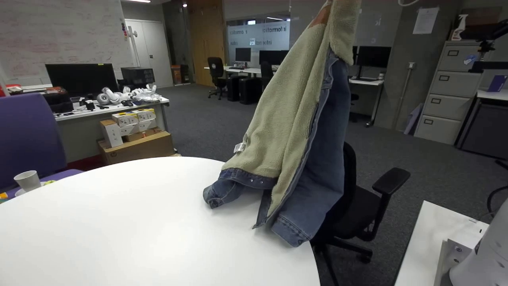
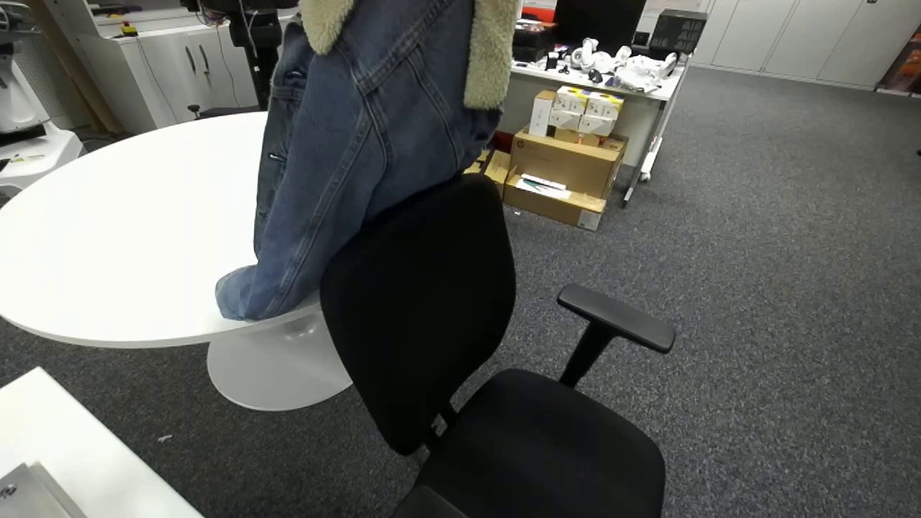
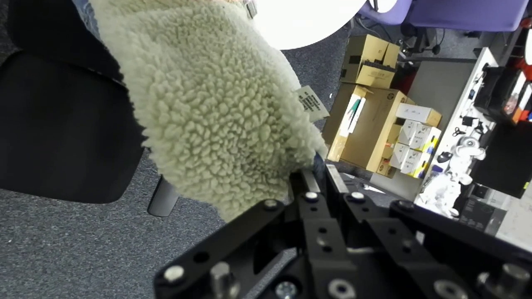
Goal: Put the denim coat on the headrest of the chair and push the chair to the right
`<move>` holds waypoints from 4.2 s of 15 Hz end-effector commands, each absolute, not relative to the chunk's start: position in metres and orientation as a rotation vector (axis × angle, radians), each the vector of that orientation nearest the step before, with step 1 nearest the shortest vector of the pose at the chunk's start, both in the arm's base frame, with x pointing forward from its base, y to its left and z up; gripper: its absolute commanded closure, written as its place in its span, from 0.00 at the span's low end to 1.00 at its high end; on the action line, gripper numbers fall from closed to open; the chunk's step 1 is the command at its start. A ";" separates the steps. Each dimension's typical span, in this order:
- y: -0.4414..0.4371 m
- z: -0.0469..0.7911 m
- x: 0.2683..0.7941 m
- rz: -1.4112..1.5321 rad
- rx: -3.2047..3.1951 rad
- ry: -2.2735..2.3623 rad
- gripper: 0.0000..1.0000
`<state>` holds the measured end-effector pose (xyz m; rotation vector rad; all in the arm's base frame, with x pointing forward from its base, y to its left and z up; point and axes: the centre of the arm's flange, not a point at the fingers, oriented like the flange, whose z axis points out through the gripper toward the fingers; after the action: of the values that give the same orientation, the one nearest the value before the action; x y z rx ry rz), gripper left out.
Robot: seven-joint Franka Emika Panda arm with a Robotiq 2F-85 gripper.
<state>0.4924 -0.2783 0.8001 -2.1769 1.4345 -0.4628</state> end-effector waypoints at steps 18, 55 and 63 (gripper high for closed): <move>-0.440 0.391 0.639 0.299 -2.102 1.989 0.98; -0.164 0.437 0.663 0.302 -2.869 0.512 0.00; -0.164 0.455 0.632 0.624 -3.059 0.030 0.00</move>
<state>0.6701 -0.1702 0.4343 -2.9722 0.1860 0.5337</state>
